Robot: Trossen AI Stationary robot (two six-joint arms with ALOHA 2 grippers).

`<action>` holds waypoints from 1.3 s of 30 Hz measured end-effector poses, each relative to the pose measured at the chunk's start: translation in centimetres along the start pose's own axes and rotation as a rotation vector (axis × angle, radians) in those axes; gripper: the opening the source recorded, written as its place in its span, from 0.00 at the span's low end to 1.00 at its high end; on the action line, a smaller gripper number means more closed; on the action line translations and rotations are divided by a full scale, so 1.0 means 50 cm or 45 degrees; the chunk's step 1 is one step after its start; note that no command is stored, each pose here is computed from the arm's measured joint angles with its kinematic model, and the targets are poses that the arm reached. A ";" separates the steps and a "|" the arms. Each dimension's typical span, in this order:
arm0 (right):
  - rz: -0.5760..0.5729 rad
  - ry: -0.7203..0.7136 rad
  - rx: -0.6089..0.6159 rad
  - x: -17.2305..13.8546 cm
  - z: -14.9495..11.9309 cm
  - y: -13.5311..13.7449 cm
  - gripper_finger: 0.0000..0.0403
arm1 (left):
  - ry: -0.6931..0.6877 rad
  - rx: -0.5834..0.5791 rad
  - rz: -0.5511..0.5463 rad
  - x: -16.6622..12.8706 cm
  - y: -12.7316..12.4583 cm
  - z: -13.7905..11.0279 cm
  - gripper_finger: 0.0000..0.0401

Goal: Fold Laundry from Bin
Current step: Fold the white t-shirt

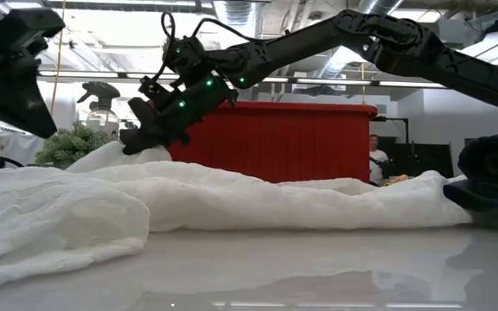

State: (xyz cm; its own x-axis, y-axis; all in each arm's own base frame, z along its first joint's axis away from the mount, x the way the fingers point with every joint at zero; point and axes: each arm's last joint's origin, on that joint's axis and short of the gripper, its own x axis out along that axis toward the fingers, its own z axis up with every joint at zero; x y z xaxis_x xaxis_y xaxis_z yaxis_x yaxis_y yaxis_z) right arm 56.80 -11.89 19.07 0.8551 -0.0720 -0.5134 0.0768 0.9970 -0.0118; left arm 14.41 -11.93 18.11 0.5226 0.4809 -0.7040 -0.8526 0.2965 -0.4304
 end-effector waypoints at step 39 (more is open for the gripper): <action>0.047 0.020 -0.020 -0.002 -0.005 -0.013 0.05 | 0.142 -0.397 -0.031 0.103 0.111 0.053 0.43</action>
State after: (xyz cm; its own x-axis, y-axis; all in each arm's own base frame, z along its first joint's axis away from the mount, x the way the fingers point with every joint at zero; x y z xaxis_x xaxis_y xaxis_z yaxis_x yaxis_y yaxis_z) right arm 56.54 -12.54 18.91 0.8489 -0.0348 -0.5274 0.0372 0.9993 -0.0060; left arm 12.38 -5.63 13.58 0.5539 0.3783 -0.7417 -0.8085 0.0316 -0.5876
